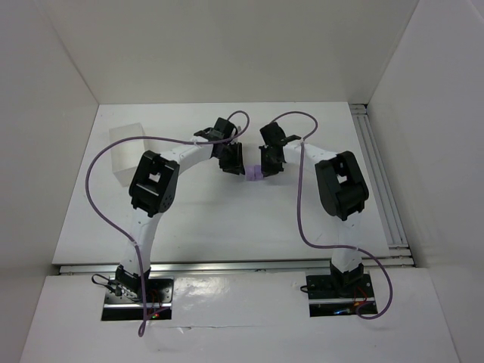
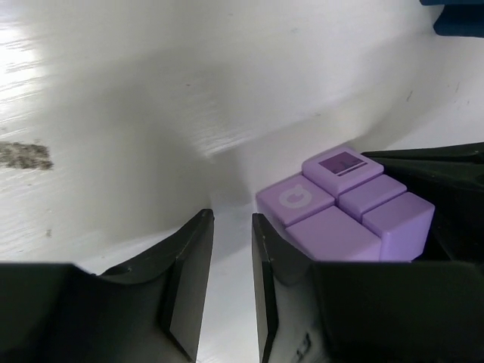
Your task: Build the wood block tower
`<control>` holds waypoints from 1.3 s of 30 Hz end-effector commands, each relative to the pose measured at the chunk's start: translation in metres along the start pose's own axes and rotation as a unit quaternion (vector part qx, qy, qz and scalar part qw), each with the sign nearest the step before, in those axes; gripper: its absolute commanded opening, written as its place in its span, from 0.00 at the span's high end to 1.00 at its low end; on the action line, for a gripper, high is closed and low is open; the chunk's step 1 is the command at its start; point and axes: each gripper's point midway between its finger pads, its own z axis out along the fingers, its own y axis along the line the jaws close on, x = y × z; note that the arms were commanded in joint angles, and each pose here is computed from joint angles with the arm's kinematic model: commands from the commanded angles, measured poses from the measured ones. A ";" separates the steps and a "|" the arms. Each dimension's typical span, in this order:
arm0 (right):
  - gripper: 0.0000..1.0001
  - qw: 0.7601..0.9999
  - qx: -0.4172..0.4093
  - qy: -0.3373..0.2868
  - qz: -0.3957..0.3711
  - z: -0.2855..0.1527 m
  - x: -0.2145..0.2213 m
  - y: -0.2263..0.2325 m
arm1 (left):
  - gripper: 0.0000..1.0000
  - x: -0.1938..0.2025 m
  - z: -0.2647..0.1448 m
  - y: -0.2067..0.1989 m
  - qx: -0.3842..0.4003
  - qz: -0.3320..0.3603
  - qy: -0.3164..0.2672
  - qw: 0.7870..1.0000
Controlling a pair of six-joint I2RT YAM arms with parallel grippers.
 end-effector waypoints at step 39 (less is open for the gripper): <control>0.74 0.988 0.000 -0.118 0.095 -0.026 0.026 0.058 | 0.64 0.031 -0.101 0.078 -0.136 -0.040 -0.045 0.989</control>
